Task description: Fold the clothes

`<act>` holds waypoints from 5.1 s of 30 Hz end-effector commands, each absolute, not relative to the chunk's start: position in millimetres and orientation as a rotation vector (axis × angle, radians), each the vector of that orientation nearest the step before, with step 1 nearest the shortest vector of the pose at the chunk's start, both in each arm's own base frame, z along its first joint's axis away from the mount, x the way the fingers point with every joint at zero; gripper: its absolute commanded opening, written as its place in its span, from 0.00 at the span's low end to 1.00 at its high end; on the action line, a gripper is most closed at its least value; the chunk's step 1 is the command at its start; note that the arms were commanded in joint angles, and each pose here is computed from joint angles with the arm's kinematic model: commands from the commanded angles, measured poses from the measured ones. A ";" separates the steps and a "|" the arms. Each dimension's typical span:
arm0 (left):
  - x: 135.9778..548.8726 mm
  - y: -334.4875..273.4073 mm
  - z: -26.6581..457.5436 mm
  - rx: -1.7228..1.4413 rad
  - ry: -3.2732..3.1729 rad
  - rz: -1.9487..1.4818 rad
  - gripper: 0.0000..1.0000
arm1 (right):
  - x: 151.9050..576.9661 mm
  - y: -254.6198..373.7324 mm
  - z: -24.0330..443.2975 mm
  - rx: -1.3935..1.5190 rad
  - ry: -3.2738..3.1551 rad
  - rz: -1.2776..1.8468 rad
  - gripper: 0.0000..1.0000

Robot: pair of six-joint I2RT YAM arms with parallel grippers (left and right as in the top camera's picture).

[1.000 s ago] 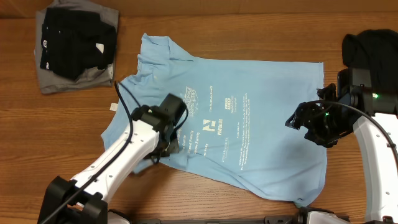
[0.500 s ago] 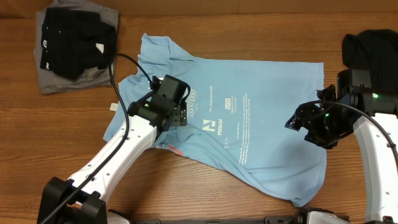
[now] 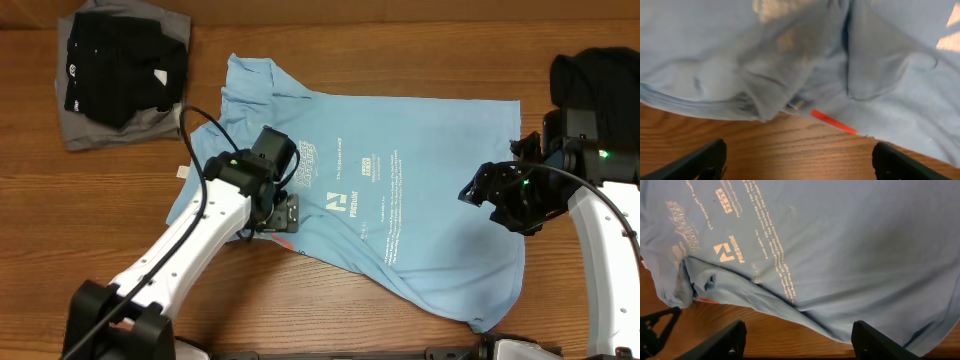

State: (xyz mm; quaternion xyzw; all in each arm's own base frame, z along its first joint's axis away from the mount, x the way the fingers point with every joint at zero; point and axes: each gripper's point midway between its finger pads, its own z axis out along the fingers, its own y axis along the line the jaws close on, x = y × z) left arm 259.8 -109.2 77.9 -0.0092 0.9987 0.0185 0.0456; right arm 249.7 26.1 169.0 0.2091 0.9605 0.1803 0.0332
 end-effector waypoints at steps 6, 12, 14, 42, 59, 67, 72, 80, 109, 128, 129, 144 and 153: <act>245.6 -123.1 33.9 -0.064 3.200 -0.034 0.75 | 250.6 26.6 175.8 0.614 2.930 0.548 0.72; 247.7 -112.8 27.9 -0.075 3.196 0.069 0.78 | 250.3 23.4 174.6 0.617 2.933 0.518 0.72; 250.6 -106.2 28.2 -0.079 3.176 0.129 0.79 | 250.2 22.5 174.3 0.618 2.934 0.510 0.72; 281.9 -106.7 22.8 -0.168 3.100 -0.017 0.72 | 228.6 25.6 133.0 0.667 3.029 0.515 0.73; 331.0 -84.9 27.7 -0.357 2.926 -0.097 0.04 | 228.7 25.5 133.0 0.672 3.028 0.515 0.73; 387.3 -42.6 42.8 -0.493 2.700 -0.151 0.18 | 228.3 25.6 133.0 0.704 3.026 0.516 0.73; 406.2 0.3 54.9 -0.619 2.608 -0.163 0.24 | 224.5 26.7 133.2 0.715 3.040 0.522 0.74; 364.1 -11.3 85.0 -0.643 2.862 -0.388 0.28 | 230.5 25.9 133.3 0.704 3.016 0.521 0.74; 327.5 -55.7 40.5 -0.269 3.026 -0.311 0.75 | 235.7 25.3 133.6 0.692 2.996 0.522 0.77; 321.9 -71.3 21.8 -0.244 3.092 -0.445 0.49 | 235.7 25.2 133.5 0.692 2.996 0.521 0.77; 322.3 -71.2 22.3 -0.245 3.091 -0.445 0.47 | 235.6 25.3 133.6 0.693 2.997 0.522 0.77; 336.2 -66.0 36.1 -0.289 3.064 -0.394 0.04 | 235.8 25.3 133.6 0.693 2.996 0.522 0.77; 396.9 -61.2 66.1 -0.414 2.838 -0.388 0.04 | 235.9 25.5 133.6 0.692 2.995 0.523 0.77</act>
